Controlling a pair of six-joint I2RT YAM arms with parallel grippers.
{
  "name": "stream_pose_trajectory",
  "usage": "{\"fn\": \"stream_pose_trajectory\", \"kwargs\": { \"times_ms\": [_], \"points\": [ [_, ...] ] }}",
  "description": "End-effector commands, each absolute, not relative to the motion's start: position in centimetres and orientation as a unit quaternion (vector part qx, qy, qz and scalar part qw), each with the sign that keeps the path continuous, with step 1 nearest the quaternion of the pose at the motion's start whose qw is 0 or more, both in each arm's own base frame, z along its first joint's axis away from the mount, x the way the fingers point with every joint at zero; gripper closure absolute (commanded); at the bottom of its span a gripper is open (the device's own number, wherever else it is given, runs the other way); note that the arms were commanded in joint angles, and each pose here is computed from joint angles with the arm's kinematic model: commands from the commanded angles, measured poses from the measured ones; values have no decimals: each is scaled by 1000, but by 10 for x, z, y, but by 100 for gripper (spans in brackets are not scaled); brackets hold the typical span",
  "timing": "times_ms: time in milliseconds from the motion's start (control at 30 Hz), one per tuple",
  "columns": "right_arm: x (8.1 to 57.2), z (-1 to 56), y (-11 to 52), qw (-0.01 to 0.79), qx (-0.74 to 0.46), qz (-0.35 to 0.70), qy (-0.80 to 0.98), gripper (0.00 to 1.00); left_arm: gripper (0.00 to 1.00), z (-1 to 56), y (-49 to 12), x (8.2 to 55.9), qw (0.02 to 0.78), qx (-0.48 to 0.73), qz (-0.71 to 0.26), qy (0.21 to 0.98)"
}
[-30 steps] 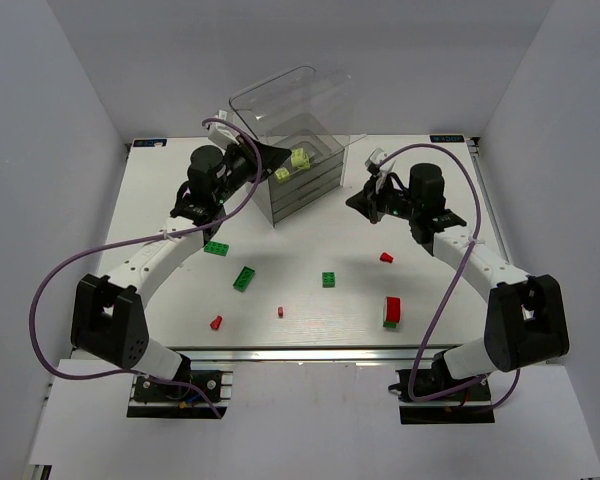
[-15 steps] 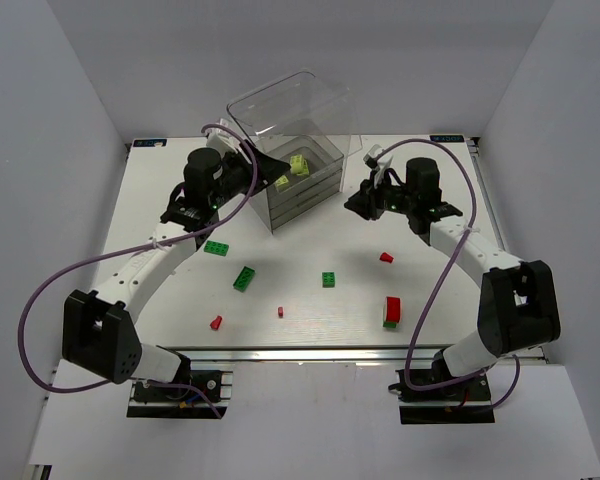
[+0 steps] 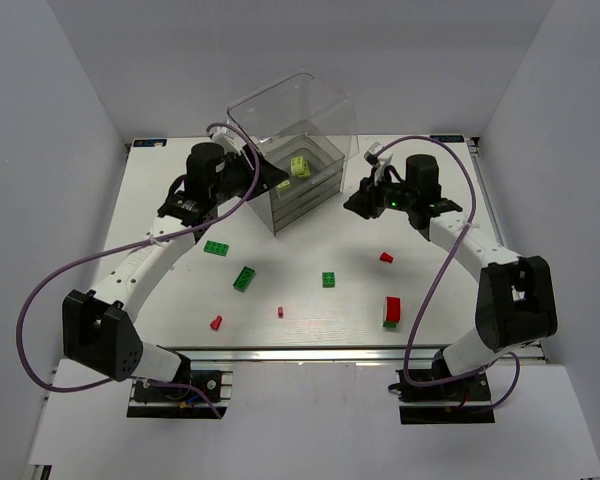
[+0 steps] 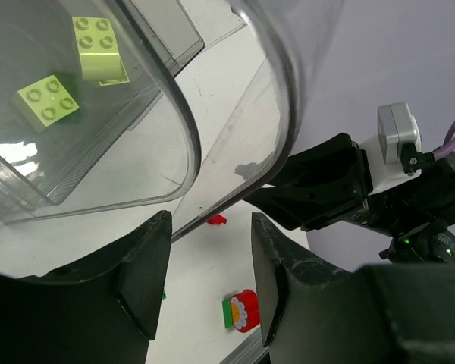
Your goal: Sort the legos into containers by color
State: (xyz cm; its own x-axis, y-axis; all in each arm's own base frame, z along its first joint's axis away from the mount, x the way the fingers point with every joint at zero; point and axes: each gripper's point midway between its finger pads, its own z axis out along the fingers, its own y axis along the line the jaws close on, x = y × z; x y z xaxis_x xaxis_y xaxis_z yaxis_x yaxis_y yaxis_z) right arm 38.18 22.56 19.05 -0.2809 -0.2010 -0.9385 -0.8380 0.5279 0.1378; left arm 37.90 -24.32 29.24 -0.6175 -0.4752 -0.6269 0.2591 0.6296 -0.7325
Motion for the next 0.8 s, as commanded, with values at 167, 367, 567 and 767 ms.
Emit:
{"fn": "stream_pose_trajectory", "kwargs": {
  "times_ms": [167,367,567,767],
  "points": [
    [392,206,229,482,-355,343,723,53,32,293,-242,364,396,-28,-392,830],
    [396,205,231,477,-352,347,727,52,32,284,-234,358,382,-22,-363,849],
    [408,194,235,455,-318,364,748,53,88,291,-223,348,407,-8,-369,835],
    [432,183,265,334,-179,476,793,44,55,302,-199,327,487,-34,-374,789]
  ]
}}
